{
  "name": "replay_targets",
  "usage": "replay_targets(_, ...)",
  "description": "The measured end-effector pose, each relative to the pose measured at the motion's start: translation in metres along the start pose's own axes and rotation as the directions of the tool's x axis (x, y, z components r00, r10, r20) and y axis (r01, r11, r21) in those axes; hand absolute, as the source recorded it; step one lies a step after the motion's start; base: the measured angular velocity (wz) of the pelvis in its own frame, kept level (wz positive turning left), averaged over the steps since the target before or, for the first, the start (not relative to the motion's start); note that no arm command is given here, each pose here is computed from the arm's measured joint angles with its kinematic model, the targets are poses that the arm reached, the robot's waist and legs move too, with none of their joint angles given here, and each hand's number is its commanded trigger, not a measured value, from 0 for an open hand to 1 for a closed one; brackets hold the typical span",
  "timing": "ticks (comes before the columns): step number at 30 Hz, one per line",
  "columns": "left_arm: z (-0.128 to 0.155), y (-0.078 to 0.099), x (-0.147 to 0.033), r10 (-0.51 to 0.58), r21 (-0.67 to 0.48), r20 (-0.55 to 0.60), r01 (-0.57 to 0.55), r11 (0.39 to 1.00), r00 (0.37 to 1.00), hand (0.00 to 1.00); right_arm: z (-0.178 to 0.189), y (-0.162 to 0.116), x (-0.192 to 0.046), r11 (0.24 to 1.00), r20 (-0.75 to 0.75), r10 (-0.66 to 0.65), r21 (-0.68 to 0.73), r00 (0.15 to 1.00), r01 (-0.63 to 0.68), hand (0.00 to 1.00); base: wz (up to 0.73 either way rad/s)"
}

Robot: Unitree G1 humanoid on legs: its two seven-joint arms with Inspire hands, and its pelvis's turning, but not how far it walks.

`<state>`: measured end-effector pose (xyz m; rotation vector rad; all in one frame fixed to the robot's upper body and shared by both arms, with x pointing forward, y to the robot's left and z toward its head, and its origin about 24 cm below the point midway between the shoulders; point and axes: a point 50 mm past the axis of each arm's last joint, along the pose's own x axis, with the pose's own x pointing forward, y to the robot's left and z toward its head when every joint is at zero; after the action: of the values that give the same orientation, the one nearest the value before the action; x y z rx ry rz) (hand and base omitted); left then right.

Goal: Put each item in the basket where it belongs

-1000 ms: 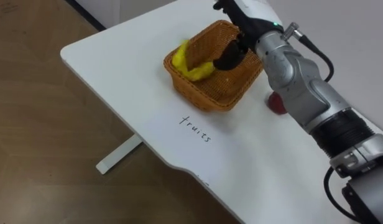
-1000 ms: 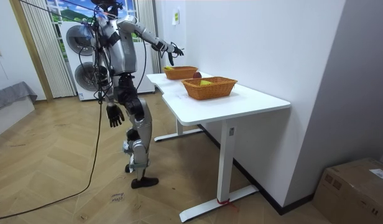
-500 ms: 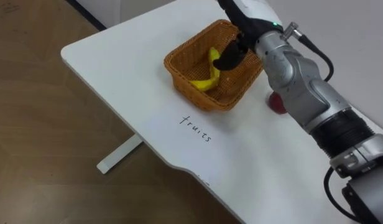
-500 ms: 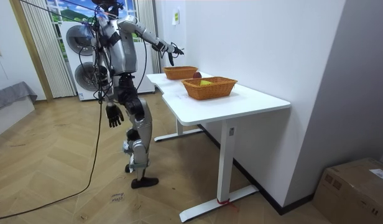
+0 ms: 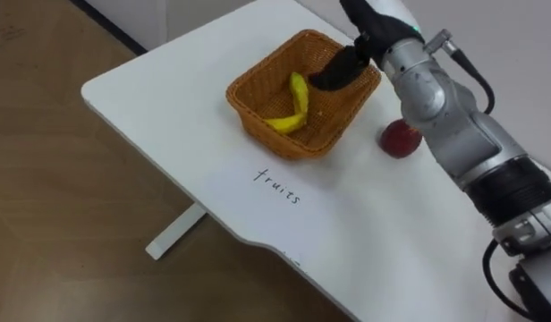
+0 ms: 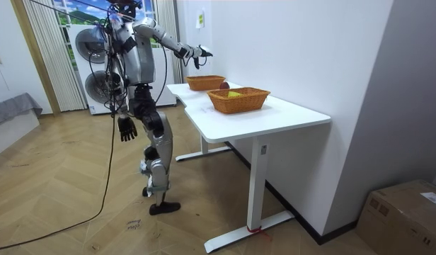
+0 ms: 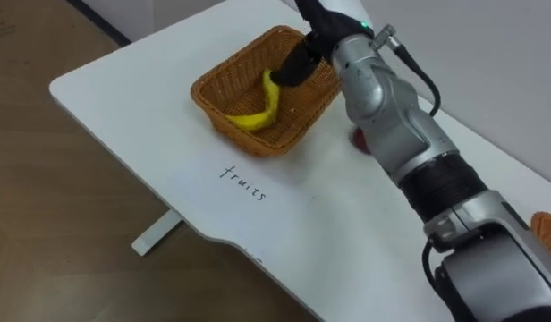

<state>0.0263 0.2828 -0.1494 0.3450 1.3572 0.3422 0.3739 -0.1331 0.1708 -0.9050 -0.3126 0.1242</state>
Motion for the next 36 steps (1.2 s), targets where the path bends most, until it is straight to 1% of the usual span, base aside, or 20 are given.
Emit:
replay_targets(2,-0.002,-0.002,-0.001,0.000,-0.001,-0.003,0.000,1.000,1.000,0.00,-0.003,-0.004,-0.002,0.995,-0.014,-0.038,0.086,0.999,0.039,0.00,-0.07)
replay_targets(5,-0.004,-0.007,-0.001,0.002,-0.006,-0.008,-0.002,1.000,1.000,0.00,-0.012,-0.006,-0.010,0.986,-0.047,-0.075,0.144,0.996,0.081,0.00,-0.05)
replay_targets(8,-0.005,-0.013,-0.002,-0.014,-0.013,-0.011,0.013,1.000,1.000,0.00,-0.024,-0.011,-0.017,0.973,-0.095,-0.139,0.173,0.986,0.154,0.00,-0.04)
replay_targets(14,-0.010,-0.017,-0.004,-0.024,-0.013,-0.024,0.024,1.000,0.999,0.00,-0.038,-0.021,-0.024,0.930,-0.166,-0.258,0.225,0.952,0.291,0.00,-0.03)
replay_targets(18,-0.011,-0.020,-0.004,-0.028,-0.009,-0.025,0.028,1.000,0.999,0.00,-0.042,-0.019,-0.028,0.908,-0.193,-0.298,0.246,0.935,0.340,0.00,0.00)
replay_targets(21,-0.007,-0.022,-0.005,-0.027,0.004,-0.004,0.027,1.000,1.000,0.00,-0.052,-0.009,-0.036,0.893,-0.247,-0.285,0.283,0.926,0.350,0.00,0.00)
replay_targets(23,-0.005,-0.029,-0.006,-0.036,0.006,0.003,0.036,0.999,0.999,0.00,-0.061,-0.001,-0.041,0.892,-0.291,-0.257,0.296,0.922,0.342,0.00,-0.02)
replay_targets(26,-0.003,-0.035,-0.007,-0.052,0.005,0.006,0.052,0.999,0.999,0.00,-0.069,0.007,-0.046,0.883,-0.335,-0.229,0.323,0.914,0.339,0.00,-0.02)
replay_targets(30,-0.007,-0.036,-0.008,-0.062,0.012,-0.009,0.062,0.998,0.998,0.00,-0.072,0.010,-0.047,0.863,-0.358,-0.212,0.368,0.909,0.346,0.00,0.00)
replay_targets(33,-0.008,-0.038,-0.008,-0.070,0.025,-0.013,0.070,0.997,0.997,0.00,-0.079,0.015,-0.049,0.832,-0.405,-0.183,0.421,0.896,0.360,0.00,0.01)
replay_targets(36,-0.011,-0.039,-0.009,-0.071,0.024,-0.024,0.072,0.997,0.997,0.00,-0.090,0.023,-0.053,0.786,-0.471,-0.135,0.485,0.872,0.384,0.00,0.01)
